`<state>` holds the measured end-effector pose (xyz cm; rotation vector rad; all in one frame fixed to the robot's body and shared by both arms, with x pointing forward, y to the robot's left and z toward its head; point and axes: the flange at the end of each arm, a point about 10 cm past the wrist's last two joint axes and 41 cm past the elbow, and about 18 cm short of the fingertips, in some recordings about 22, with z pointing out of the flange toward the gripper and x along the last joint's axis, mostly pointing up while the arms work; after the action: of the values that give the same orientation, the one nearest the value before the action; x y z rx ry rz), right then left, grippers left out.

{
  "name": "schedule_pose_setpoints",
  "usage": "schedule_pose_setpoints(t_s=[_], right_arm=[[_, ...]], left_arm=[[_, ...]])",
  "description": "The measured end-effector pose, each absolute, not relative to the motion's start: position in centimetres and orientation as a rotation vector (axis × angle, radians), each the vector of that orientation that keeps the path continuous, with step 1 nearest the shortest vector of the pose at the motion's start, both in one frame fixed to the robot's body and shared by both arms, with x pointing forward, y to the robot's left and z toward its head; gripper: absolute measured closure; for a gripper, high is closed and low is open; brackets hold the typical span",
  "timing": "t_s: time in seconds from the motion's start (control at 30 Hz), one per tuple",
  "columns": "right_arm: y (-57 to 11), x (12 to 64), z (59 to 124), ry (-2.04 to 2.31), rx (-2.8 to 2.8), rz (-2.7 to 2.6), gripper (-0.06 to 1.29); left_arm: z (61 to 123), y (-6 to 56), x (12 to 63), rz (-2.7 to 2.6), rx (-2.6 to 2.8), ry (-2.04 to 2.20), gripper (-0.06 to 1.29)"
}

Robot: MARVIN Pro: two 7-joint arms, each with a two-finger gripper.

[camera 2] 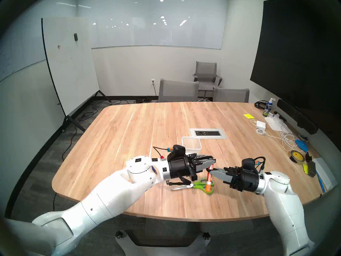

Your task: Place the pen, the marker, and the scissors into the pen holder

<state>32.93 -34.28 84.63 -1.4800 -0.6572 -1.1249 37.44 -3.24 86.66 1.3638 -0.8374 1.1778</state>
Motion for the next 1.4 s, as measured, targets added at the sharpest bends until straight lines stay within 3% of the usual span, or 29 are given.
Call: schedule_pose_setpoints(t_s=[0.43,0.5,0.57,0.6,1.4], right_arm=[[-34.1,32.9,84.8,-0.663,-1.465,-1.12,1.17],[-34.1,32.8,84.8,-0.665,-1.462,-1.118,1.17],[-34.1,32.8,84.8,-0.666,-1.461,-1.117,1.17],[-34.0,32.8,84.8,-0.666,-1.46,-1.117,1.17],[-34.1,34.5,85.0,-0.618,-1.561,-1.299,1.17]], left_arm=[[87.0,-2.9,37.9,1.204,1.377,-0.815,0.88],[87.1,-2.7,38.0,1.211,1.381,-0.809,0.66],[87.2,-2.5,38.1,1.218,1.384,-0.806,0.17],[87.3,-2.4,38.1,1.223,1.387,-0.805,0.0],[86.1,2.7,35.7,1.35,1.601,-0.89,-0.01]])
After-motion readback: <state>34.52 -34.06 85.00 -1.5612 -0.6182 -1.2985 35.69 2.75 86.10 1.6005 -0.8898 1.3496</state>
